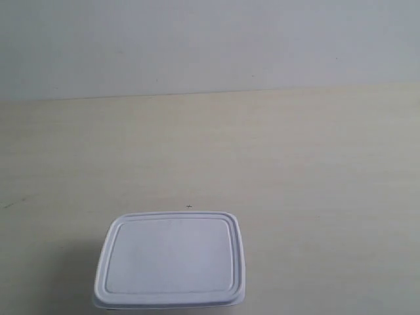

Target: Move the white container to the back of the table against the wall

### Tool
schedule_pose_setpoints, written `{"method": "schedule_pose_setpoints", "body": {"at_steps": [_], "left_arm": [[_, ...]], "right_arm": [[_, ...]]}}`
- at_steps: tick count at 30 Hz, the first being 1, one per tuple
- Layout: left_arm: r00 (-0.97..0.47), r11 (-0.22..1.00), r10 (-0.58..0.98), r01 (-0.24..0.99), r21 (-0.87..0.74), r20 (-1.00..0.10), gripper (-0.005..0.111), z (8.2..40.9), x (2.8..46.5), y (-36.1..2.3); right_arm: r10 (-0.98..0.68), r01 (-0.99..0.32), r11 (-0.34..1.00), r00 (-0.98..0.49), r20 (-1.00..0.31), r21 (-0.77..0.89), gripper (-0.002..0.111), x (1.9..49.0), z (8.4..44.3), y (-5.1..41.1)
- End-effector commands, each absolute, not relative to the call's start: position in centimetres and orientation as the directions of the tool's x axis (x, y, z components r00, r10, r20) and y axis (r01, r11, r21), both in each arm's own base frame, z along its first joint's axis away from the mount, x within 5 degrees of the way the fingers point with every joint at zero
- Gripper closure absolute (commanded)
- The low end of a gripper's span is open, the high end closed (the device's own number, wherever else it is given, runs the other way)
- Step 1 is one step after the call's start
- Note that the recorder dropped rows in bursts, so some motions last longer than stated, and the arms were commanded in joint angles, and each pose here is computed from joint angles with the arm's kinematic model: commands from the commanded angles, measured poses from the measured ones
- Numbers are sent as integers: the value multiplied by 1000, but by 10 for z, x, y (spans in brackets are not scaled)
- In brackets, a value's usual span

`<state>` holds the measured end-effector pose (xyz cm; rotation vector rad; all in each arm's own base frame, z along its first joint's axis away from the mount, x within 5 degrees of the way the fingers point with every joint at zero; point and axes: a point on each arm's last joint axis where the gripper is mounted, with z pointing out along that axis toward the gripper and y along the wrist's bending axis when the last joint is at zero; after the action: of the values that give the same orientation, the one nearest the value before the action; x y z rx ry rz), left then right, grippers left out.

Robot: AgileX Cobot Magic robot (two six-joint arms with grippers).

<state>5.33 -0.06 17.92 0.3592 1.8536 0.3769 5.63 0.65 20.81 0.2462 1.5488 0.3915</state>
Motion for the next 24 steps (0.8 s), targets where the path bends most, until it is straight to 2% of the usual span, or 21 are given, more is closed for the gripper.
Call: {"method": "schedule_pose_setpoints", "body": {"at_steps": [1,3,5,7,15,20,24], "left_arm": [[-281,910,410,70,408,-868,107,179,53,-2],[-282,913,405,74,401,-870,107,180,53,-3],[-242,909,413,56,413,-878,107,195,52,-3],[-209,907,418,42,419,-884,107,208,50,-4],[-125,907,419,8,421,-899,107,252,47,-5],[-126,926,377,22,377,-918,107,275,55,-5],[-102,944,330,23,330,-938,107,302,63,-5]], "right_arm": [[580,-86,814,74,-811,574,108,56,215,1],[629,-90,776,34,-777,624,108,56,213,3],[631,-109,764,-73,-772,635,108,55,213,10],[620,-135,765,-116,-776,630,108,52,220,14],[529,-244,806,-109,-842,538,108,38,262,22],[411,-286,840,-220,-885,461,108,39,270,30],[396,-323,833,-218,-892,449,108,38,278,31]]}}
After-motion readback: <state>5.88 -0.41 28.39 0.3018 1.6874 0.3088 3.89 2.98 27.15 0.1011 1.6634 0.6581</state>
